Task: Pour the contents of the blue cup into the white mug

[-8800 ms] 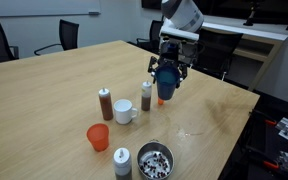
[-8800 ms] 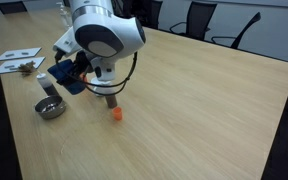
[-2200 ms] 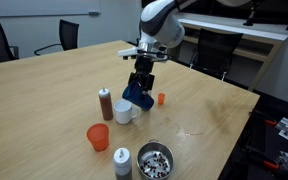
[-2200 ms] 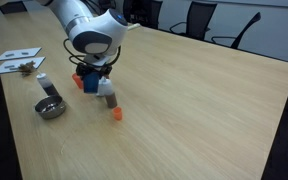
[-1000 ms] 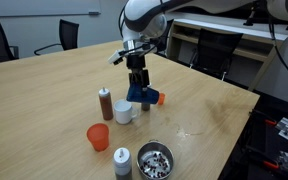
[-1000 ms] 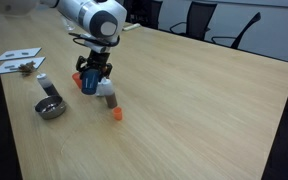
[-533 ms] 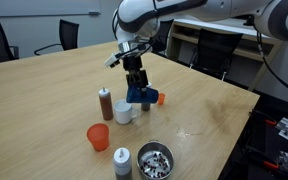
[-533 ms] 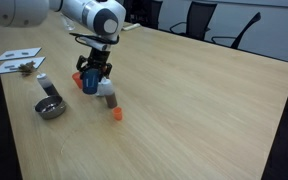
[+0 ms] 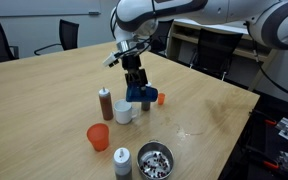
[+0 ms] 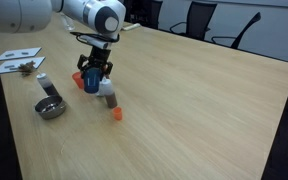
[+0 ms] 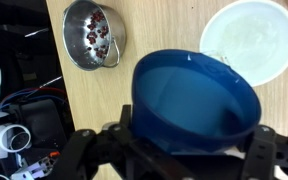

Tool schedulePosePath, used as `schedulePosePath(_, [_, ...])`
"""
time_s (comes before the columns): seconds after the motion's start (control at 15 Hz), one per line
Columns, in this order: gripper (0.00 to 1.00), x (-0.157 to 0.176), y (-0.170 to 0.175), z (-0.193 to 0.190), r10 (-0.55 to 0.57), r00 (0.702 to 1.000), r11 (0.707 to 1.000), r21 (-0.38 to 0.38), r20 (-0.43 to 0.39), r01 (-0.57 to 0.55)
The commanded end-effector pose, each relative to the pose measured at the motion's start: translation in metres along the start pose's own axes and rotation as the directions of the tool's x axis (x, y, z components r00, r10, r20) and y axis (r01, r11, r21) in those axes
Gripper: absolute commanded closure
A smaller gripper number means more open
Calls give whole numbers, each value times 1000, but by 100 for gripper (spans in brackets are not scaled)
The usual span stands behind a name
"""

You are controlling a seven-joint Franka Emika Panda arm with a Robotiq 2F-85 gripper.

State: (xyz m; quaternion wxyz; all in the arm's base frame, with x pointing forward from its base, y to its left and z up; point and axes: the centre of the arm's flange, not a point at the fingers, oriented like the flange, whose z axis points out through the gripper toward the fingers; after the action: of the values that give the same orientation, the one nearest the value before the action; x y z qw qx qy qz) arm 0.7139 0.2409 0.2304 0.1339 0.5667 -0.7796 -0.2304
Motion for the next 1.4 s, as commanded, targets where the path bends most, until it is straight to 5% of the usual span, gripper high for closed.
schedulePosePath(0.0, [36,-20,-19,-19,1,1000,1000,-4,-25,-1])
schedulePosePath(1.33, [36,-26,-12,-23,29,990,1000,13,-139,-27])
